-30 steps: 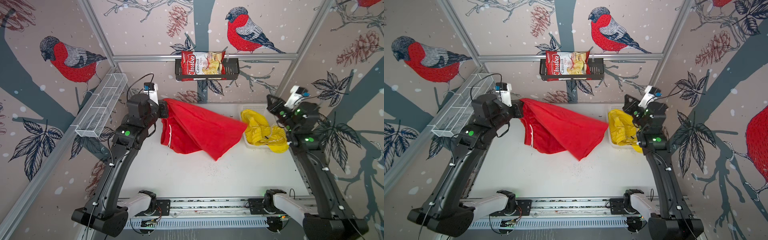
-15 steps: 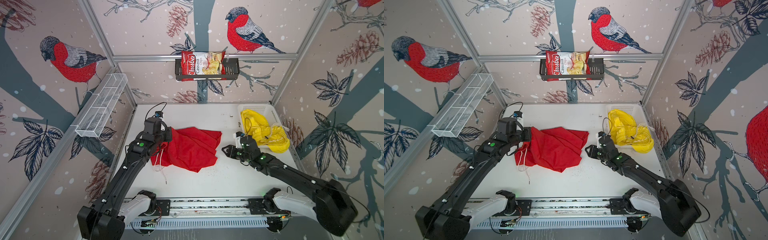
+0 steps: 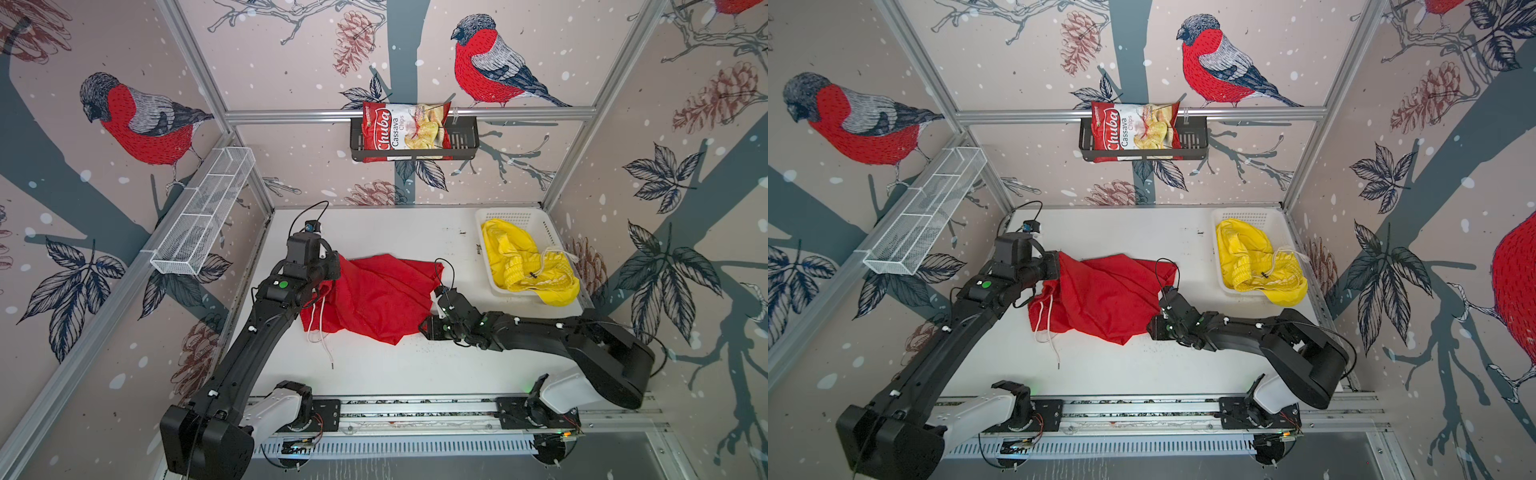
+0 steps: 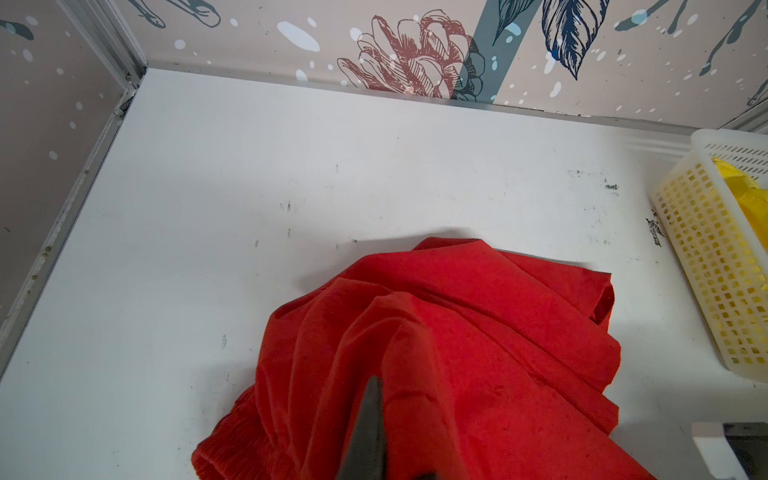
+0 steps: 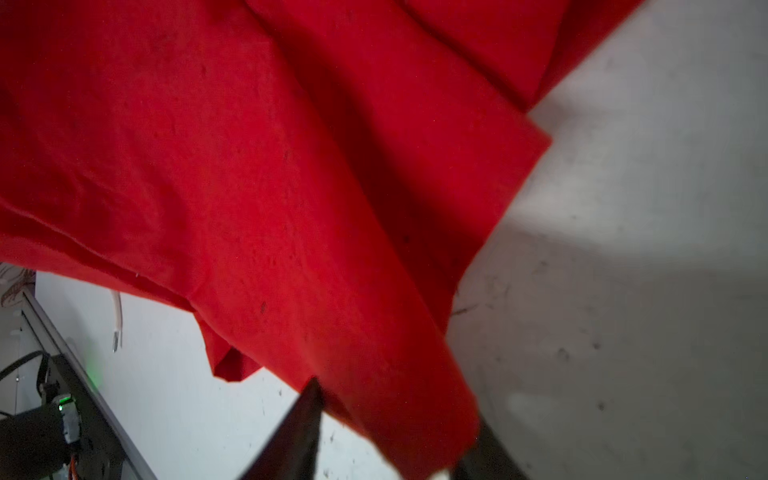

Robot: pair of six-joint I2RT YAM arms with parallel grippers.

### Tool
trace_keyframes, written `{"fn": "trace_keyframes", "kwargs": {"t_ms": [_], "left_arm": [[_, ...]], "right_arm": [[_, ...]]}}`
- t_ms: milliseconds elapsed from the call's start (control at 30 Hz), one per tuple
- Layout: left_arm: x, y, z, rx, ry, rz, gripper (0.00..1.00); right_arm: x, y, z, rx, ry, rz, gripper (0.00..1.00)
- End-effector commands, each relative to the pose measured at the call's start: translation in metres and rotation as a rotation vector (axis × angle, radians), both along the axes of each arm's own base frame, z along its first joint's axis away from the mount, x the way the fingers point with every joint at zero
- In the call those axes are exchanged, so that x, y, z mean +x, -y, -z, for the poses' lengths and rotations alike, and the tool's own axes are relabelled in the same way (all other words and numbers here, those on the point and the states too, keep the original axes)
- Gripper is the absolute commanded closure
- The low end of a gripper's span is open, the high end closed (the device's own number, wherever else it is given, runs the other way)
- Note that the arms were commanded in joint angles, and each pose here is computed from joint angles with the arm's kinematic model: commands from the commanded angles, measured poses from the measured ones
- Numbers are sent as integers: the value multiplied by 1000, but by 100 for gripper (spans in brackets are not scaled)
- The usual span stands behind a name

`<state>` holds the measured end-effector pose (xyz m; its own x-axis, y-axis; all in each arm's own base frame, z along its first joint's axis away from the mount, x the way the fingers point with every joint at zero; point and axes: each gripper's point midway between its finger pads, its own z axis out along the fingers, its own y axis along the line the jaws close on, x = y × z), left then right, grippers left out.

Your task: Fold and stack the shorts

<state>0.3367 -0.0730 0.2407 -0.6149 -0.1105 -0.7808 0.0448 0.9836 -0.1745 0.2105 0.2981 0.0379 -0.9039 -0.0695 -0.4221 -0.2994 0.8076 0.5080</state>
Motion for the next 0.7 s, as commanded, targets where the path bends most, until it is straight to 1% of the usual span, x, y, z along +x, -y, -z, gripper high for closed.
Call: {"fn": "trace_keyframes", "kwargs": {"t_ms": [0,33,133,200,233,367,433,500,567,600,667], "left_arm": [[5,4,-11,-27,36,16,100],[6,3,-12,-27,38,16,100],[8,3,-19,-29,51,19,100],[9,4,-22,-28,58,21,100],[11,3,-23,-27,59,19,100],[18,5,-21,-39,43,14,100],[20,6,-17,-44,28,11,100],[22,5,-13,-40,15,5,100],[24,2,-9,-28,3,-9,100],[24,1,-9,-24,1,-13,100],[25,-3,-9,-13,-1,-22,100]], "right_arm": [[26,-28,-40,90,115,-14,95],[35,-31,-52,95,147,-13,99],[75,-26,-97,103,258,44,100],[110,-13,-118,103,282,113,100],[125,-7,-123,96,282,139,100],[184,7,-109,1,283,221,100],[205,4,-94,-25,269,224,96],[221,-3,-78,-34,238,215,89],[230,-10,-63,-35,208,199,78],[231,-11,-58,-31,194,197,74],[226,-12,-55,-3,183,183,61]]}}
